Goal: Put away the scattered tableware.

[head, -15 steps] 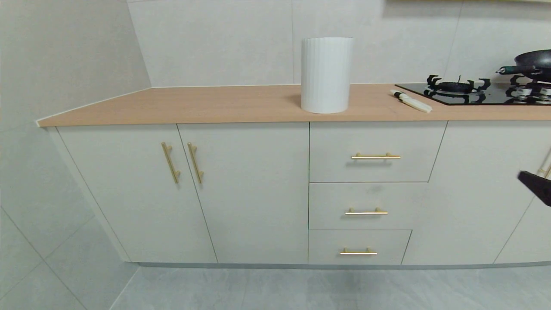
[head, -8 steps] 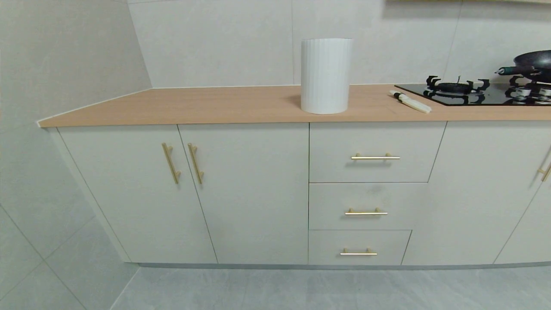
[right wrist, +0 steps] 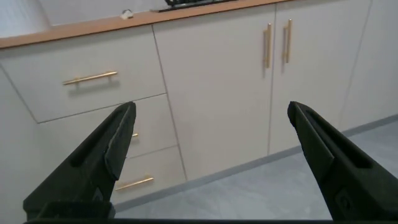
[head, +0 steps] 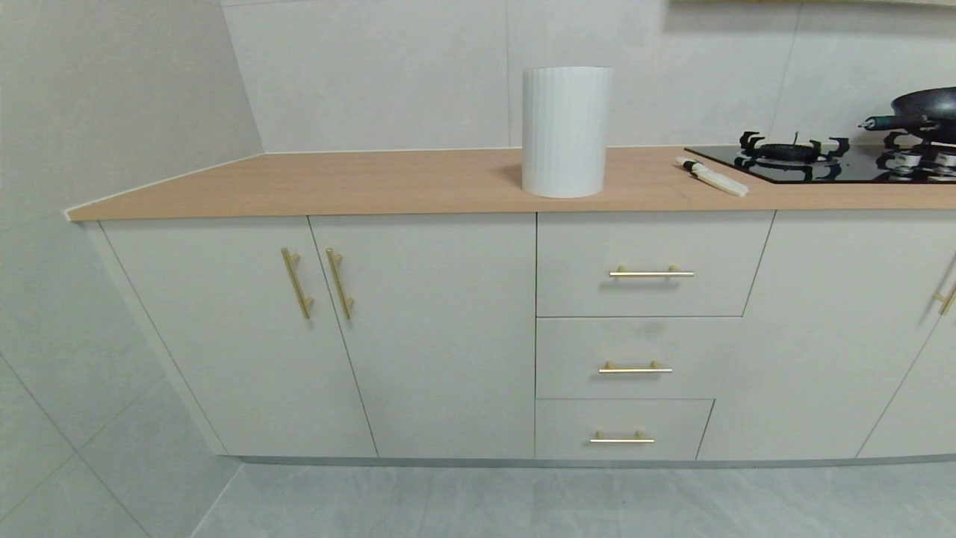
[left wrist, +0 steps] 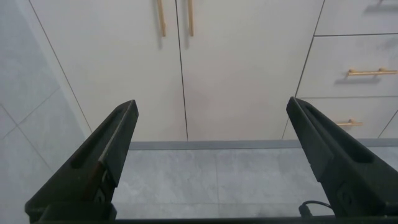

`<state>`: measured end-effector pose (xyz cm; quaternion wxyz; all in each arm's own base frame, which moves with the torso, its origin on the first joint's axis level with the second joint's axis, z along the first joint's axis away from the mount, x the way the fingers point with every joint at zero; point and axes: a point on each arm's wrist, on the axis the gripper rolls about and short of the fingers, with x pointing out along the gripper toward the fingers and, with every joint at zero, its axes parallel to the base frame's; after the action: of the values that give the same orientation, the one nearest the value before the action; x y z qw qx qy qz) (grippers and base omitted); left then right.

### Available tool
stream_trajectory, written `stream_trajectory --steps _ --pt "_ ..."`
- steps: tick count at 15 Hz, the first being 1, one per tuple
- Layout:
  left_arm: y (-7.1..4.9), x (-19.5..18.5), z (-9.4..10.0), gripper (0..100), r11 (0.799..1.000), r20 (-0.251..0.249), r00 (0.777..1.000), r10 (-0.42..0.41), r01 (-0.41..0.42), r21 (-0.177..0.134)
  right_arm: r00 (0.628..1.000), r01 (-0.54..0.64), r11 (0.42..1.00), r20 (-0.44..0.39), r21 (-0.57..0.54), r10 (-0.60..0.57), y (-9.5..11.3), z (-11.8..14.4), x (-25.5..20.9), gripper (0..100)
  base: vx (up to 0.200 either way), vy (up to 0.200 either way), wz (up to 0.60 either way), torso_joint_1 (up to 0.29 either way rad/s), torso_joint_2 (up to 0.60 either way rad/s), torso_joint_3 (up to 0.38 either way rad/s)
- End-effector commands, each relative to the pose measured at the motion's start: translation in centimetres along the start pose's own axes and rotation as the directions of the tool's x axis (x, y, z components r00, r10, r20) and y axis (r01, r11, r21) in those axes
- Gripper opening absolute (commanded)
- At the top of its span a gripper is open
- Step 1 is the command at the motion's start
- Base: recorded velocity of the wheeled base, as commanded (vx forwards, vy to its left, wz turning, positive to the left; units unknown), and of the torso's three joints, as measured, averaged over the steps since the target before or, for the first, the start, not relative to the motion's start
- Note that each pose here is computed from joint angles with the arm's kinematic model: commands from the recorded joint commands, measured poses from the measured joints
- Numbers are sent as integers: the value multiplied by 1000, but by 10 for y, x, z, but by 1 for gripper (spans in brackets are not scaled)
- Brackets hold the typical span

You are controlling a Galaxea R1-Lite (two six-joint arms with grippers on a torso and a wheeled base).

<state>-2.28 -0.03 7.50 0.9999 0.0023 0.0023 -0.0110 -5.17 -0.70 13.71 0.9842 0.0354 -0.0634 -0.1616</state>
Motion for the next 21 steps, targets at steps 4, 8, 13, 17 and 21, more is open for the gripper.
stream_trajectory --steps 4,8,13,17,21 --pt "0 0 0 100 1000 0 1000 -1 1 0 973 -232 973 -17 -8 232 9 -50 18 100 0 0 0 0 0 0" --pt "0 0 0 100 1000 0 1000 -1 1 0 939 -325 943 -144 -67 313 10 -66 18 100 0 0 0 0 0 0" --pt "0 0 0 100 1000 0 1000 -1 1 0 939 -326 943 -138 -69 315 10 -65 18 100 0 0 0 0 0 0" --pt "0 0 0 100 1000 0 1000 -1 1 1 939 -326 943 -138 -67 315 10 -65 18 100 0 0 0 0 0 0" --pt "0 0 0 100 1000 0 1000 0 0 3 938 -330 941 -138 -66 319 10 -65 18 100 0 0 0 0 0 0"
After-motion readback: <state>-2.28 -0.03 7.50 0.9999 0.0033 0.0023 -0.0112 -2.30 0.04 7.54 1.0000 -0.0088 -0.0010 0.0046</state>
